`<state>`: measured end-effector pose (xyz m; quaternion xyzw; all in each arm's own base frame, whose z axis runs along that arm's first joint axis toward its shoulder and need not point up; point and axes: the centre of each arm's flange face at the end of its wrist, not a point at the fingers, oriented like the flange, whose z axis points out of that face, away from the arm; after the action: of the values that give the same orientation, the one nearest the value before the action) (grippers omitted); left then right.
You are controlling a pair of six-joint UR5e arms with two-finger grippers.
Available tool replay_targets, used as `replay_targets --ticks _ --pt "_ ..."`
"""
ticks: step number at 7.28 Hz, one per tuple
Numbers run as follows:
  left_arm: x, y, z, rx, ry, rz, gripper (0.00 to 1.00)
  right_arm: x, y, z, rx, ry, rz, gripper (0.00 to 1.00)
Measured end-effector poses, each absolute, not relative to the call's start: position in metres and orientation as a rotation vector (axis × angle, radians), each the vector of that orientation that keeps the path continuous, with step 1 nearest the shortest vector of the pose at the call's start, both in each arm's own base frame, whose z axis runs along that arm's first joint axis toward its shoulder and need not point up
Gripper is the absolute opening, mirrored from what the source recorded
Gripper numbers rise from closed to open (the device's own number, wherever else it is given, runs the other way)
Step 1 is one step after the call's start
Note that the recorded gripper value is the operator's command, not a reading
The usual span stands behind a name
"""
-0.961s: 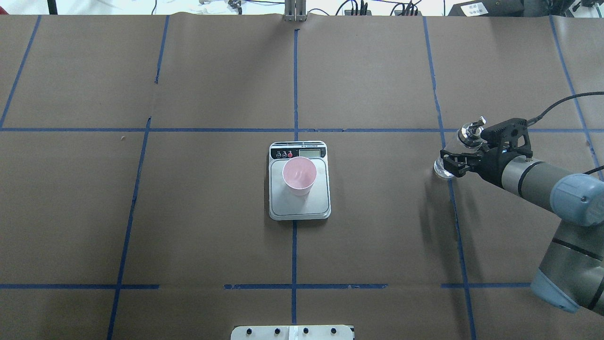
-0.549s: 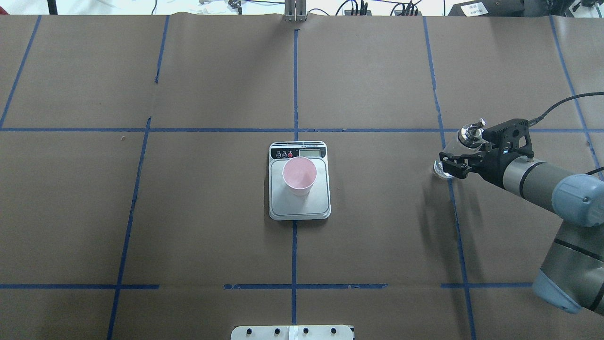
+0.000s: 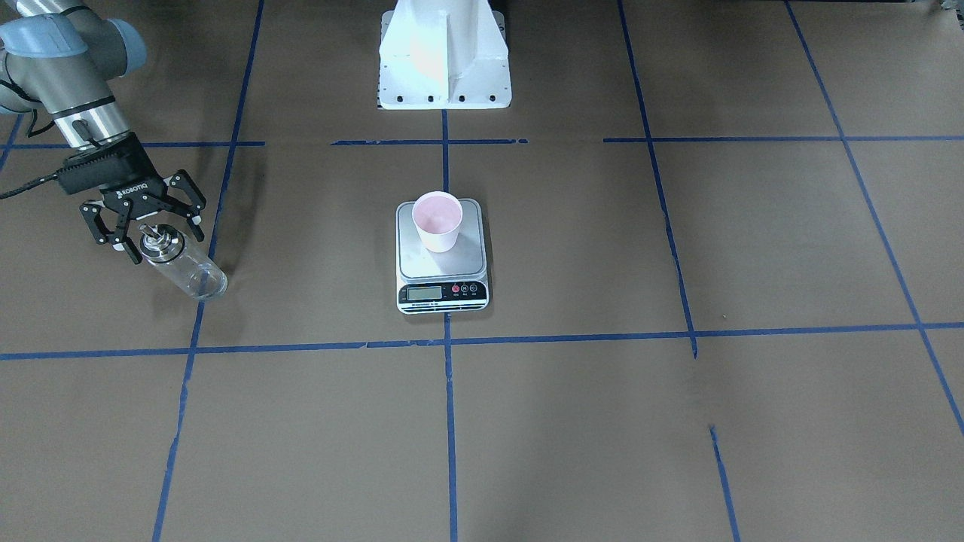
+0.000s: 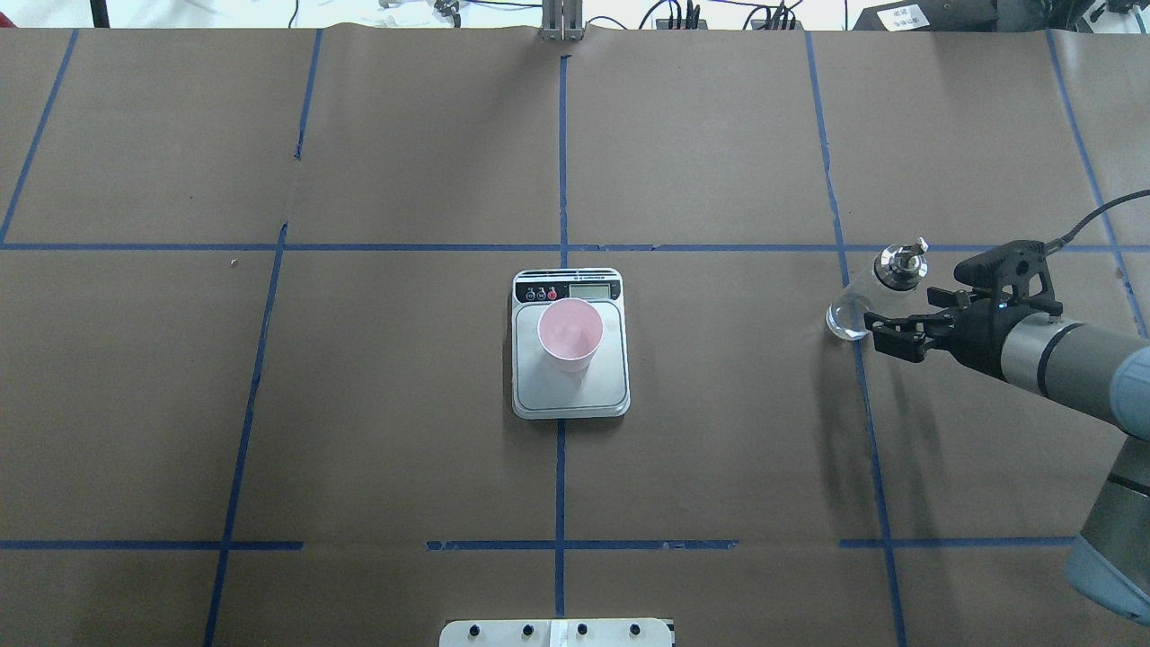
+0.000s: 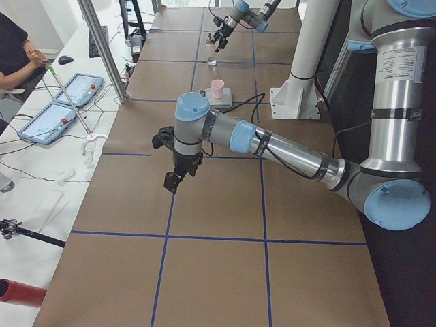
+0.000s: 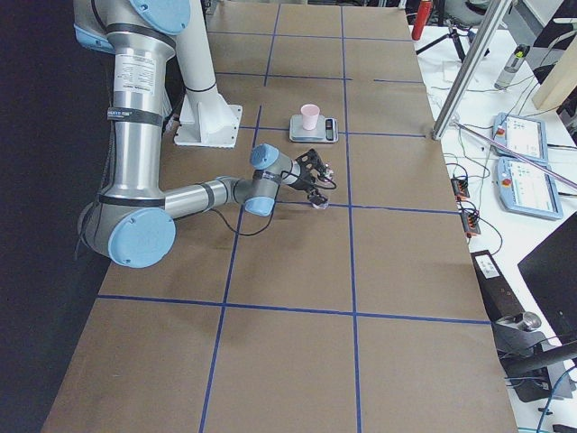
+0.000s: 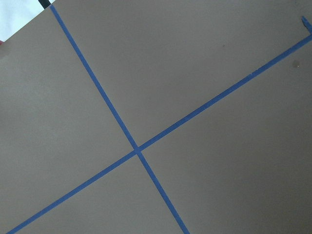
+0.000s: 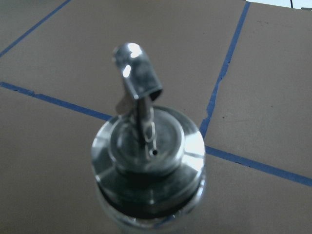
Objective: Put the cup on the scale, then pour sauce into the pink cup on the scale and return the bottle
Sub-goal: 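Open the right gripper and pull it back from the glass bottle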
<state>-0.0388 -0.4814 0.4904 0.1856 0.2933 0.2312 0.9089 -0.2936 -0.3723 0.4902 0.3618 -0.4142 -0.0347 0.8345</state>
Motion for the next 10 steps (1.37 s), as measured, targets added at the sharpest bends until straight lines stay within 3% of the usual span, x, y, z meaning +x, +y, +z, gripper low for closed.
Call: replay_targets --ticks 3,7,10 --pt "-0.039 -0.482 0.488 0.388 0.603 0.478 1.0 -0.287 -0.358 0.489 0.672 -0.919 -0.06 1.0" --pt "-0.039 -0.481 0.49 0.387 0.602 0.479 1.0 -0.253 -0.305 0.481 0.273 -1.102 0.118 1.0" --pt "-0.04 -0.478 0.493 0.381 0.588 0.476 1.0 -0.222 -0.269 0.479 0.083 -1.126 0.114 1.0"
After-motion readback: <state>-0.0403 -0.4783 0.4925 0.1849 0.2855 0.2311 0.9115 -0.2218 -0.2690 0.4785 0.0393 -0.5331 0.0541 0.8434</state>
